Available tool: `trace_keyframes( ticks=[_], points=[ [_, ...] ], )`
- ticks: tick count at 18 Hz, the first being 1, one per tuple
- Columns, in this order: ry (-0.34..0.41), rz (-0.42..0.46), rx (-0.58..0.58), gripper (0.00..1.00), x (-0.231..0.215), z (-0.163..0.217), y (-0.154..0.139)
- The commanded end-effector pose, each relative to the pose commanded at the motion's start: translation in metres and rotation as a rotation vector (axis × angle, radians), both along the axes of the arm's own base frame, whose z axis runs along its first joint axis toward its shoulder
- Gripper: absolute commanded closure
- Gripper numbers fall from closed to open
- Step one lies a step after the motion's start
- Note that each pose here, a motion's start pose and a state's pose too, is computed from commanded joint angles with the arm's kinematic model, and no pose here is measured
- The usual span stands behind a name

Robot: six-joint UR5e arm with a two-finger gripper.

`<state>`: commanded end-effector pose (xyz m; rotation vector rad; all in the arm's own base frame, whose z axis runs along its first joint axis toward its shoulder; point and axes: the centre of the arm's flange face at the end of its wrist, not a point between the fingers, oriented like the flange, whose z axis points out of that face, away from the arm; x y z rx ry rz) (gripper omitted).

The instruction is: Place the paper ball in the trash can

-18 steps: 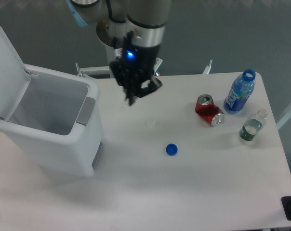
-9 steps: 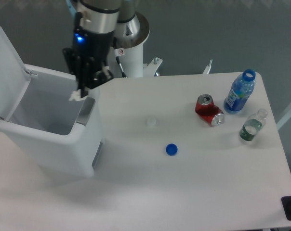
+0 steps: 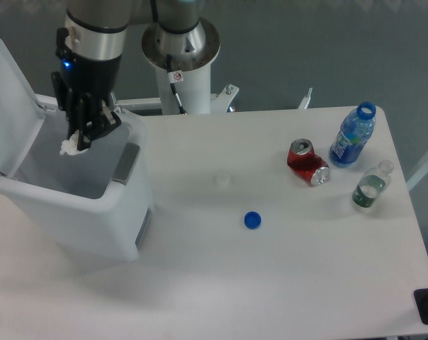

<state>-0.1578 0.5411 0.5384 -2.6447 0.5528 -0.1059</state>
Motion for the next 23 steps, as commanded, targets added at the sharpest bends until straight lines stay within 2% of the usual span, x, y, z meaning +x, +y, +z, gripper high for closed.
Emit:
trace_keyframes(
  ticks=[7,12,16,18,21,23],
  points=[
    [0.018,0.023,0.024,0.0,-0.012,0.014,-0.002],
    [0.069,0.192,0.042,0.0,-0.099,0.019,-0.038],
    [0.038,0.337,0.022,0.0,-0.159,0.007,-0.07],
    [0.032,0.382,0.007,0.0,-0.184,-0.005,-0.089],
    [0.051,0.467,0.072,0.0,-0.234,-0.03,-0.112],
    [0.041,0.507,0.045,0.0,-0.263,-0.054,-0.127]
  ],
)
